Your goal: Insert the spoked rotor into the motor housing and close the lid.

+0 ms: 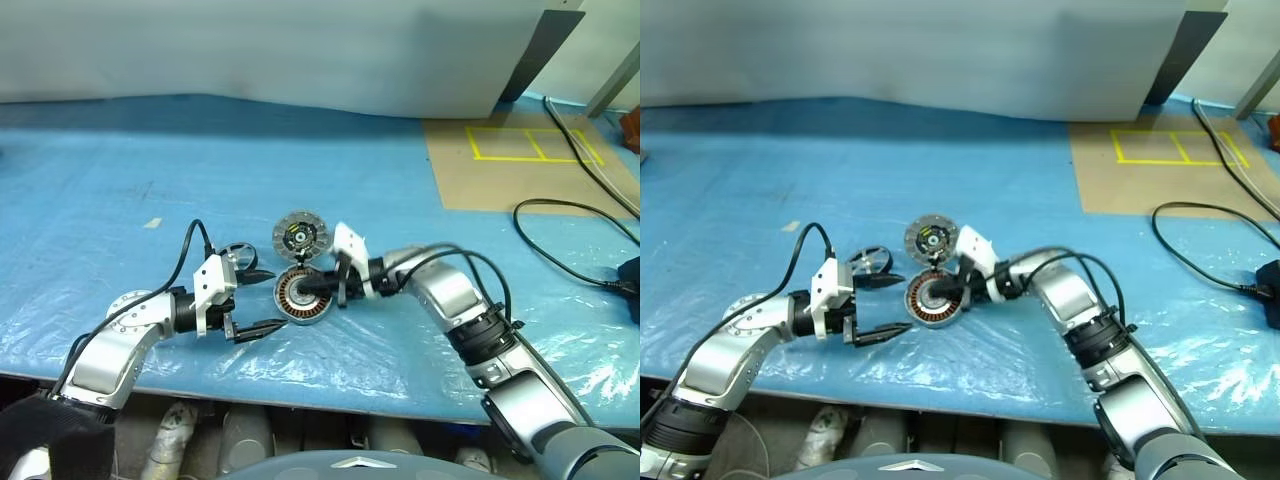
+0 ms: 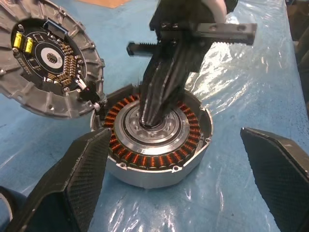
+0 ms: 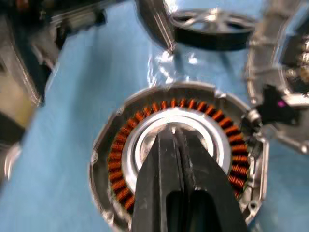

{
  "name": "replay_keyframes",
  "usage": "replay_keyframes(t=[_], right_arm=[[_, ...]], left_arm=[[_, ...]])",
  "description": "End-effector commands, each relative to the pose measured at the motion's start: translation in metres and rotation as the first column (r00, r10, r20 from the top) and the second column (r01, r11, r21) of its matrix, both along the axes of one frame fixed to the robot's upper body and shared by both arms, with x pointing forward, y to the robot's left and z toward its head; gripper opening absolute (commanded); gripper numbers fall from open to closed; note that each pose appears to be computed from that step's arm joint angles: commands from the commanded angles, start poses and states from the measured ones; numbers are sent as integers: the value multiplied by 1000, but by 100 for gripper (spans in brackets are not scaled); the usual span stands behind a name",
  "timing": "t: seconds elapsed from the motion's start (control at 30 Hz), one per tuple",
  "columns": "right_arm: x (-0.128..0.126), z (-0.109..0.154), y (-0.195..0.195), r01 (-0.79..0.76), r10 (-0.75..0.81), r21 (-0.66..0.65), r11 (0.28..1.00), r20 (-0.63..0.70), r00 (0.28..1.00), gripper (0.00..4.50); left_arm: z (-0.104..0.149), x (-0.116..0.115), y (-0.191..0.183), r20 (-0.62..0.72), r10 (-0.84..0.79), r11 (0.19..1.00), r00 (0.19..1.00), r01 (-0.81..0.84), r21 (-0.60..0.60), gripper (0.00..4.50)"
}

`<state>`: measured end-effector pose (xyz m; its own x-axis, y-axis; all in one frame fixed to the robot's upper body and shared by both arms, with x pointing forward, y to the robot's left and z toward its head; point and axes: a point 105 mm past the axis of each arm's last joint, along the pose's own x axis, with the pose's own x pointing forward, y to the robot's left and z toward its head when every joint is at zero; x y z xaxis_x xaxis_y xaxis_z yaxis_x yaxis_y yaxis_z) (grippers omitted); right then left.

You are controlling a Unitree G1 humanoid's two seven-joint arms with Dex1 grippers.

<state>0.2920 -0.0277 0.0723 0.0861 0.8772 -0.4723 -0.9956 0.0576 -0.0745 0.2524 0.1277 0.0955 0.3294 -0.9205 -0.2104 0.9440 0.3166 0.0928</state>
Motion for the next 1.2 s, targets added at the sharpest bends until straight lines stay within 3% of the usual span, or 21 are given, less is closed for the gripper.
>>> replay_keyframes(t=[0.03,0.17,0.47,0.6,0.8,1.2], right_arm=[[-10,-36,-13,-9,4,-128,992,-42,999,1],[-3,-28,-12,6,-9,-101,995,-23,1000,1],[-4,13,10,30,-9,150,988,-140,990,1],[-4,6,11,11,1,102,995,-114,993,1],[11,16,12,74,-58,150,986,-107,993,1],[1,18,4,35,-22,130,991,-103,994,1]], left_arm=[[5,0,-2,24,-11,1000,1000,11,-9,450],[5,1,-2,23,-13,1000,1000,13,-12,450],[5,0,-2,22,-17,1000,1000,17,-9,450],[5,-1,-1,22,-16,1000,1000,16,-6,450],[5,-2,0,20,-11,1000,1000,11,-4,450],[4,-2,2,20,-9,1000,1000,9,-7,450]])
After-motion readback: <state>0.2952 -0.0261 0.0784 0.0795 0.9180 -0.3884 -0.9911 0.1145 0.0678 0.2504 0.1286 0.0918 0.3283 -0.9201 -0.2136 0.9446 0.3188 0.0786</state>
